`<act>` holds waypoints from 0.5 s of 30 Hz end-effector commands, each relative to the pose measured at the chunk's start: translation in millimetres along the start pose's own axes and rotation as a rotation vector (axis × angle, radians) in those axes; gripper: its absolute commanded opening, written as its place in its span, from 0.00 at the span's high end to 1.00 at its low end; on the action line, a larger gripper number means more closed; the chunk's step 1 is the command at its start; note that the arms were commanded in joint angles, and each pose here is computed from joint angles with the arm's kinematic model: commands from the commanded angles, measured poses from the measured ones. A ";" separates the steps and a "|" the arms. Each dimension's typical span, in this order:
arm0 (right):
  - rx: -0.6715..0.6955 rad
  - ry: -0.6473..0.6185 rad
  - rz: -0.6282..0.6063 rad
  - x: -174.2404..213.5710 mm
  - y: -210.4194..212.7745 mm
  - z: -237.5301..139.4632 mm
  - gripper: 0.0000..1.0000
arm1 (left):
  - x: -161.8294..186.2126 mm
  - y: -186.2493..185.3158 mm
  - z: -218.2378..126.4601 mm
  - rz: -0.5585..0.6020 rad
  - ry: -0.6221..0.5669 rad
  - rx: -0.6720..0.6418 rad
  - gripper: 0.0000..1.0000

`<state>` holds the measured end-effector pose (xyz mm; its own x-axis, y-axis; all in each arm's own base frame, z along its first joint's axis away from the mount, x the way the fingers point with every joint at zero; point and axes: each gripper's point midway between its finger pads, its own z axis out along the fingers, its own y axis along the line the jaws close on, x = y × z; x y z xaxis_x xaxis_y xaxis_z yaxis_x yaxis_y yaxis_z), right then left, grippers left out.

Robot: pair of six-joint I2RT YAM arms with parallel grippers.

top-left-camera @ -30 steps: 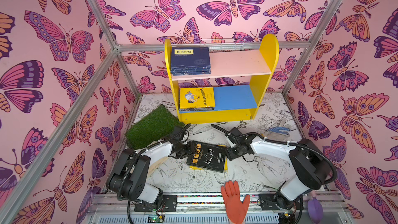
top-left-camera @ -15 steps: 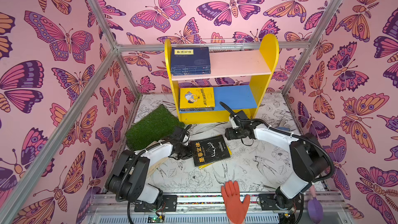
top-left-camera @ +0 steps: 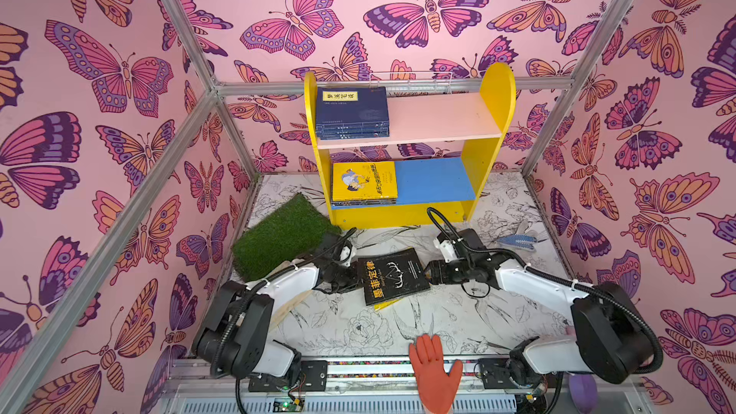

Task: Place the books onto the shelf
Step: 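Grip the black book edges with both grippers and tilt it upright, then lift the black book with the right gripper while the left gripper releases it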

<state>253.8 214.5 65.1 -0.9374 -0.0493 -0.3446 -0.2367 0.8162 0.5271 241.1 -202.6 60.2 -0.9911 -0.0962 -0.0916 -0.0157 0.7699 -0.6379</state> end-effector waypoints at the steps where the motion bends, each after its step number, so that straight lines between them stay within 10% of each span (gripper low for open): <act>1: -0.119 -0.027 -0.012 -9.9 24.9 -4.2 0.30 | -12.6 -26.4 -15.9 0.017 -0.044 0.075 1.00; 15: -0.279 -0.064 0.181 -25.7 10.3 -4.9 0.33 | -45.1 -57.6 -36.5 -0.097 -0.138 0.362 1.00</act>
<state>270.4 216.3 75.6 -0.9535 0.0986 -0.2848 -0.1440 0.6812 0.7178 277.8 -211.3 103.5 -0.9610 -0.2672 -0.0713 -0.0979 0.5697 -0.8160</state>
